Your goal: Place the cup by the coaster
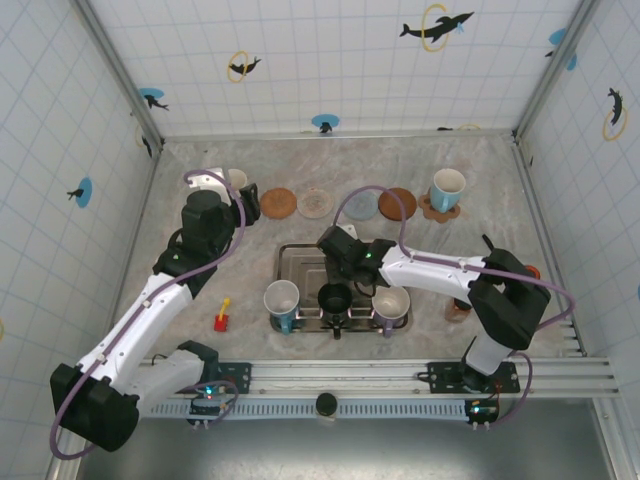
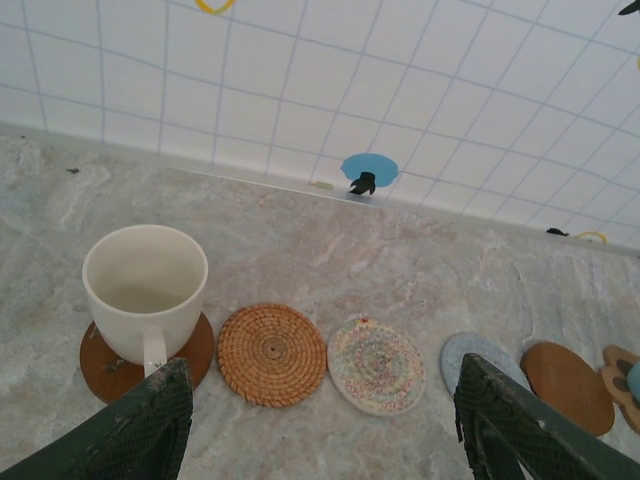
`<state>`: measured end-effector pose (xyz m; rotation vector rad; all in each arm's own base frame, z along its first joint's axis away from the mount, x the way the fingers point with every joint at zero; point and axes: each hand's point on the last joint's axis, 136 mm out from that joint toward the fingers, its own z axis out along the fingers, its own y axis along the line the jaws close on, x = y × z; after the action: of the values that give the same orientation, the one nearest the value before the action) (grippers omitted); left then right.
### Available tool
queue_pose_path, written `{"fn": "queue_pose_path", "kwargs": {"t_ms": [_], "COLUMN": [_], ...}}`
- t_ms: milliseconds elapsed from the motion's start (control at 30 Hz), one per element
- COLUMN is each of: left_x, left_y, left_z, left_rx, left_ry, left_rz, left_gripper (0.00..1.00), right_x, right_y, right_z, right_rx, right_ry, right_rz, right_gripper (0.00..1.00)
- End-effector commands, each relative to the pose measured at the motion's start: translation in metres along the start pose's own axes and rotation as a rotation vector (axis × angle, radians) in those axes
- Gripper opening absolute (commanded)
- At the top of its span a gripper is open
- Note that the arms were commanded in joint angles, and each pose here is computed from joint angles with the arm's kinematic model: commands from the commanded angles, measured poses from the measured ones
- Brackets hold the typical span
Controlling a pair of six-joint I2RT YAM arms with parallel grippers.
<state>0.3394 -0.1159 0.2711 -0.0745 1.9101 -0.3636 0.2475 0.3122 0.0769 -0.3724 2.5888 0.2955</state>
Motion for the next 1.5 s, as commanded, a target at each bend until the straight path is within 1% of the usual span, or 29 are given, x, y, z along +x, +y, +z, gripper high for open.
{"fn": "queue_pose_path", "kwargs": {"t_ms": [0, 133, 233, 567, 1000, 1267, 1467], "left_x": [-0.004, -0.003, -0.002, -0.003, -0.002, -0.001, -0.001], "left_y": [-0.001, -0.001, -0.001, 0.0, 0.001, 0.002, 0.003], "left_z": [0.0, 0.0, 0.0, 0.0, 0.001, 0.004, 0.005], "left_rx": [-0.007, -0.009, -0.01, -0.012, -0.019, -0.024, -0.031], "left_ry": [-0.005, -0.004, -0.001, -0.002, -0.002, 0.002, 0.001], "left_rz": [0.017, 0.019, 0.019, 0.02, 0.022, 0.023, 0.023], "left_gripper": [0.7, 0.7, 0.7, 0.7, 0.7, 0.7, 0.7], "right_x": [-0.019, -0.022, -0.026, -0.035, -0.052, -0.066, -0.081], "right_y": [0.0, -0.004, -0.006, -0.005, -0.005, -0.023, -0.048], "right_z": [-0.003, -0.007, -0.011, -0.021, -0.041, -0.057, -0.074], "right_rx": [0.02, 0.055, 0.083, 0.095, 0.049, 0.055, 0.076], "right_ry": [-0.045, -0.05, -0.057, -0.095, -0.175, -0.226, -0.269], "right_rz": [0.008, -0.02, -0.043, -0.064, -0.034, 0.002, 0.03], "right_gripper": [0.23, 0.12, 0.0, 0.0, 0.0, 0.0, 0.0]}}
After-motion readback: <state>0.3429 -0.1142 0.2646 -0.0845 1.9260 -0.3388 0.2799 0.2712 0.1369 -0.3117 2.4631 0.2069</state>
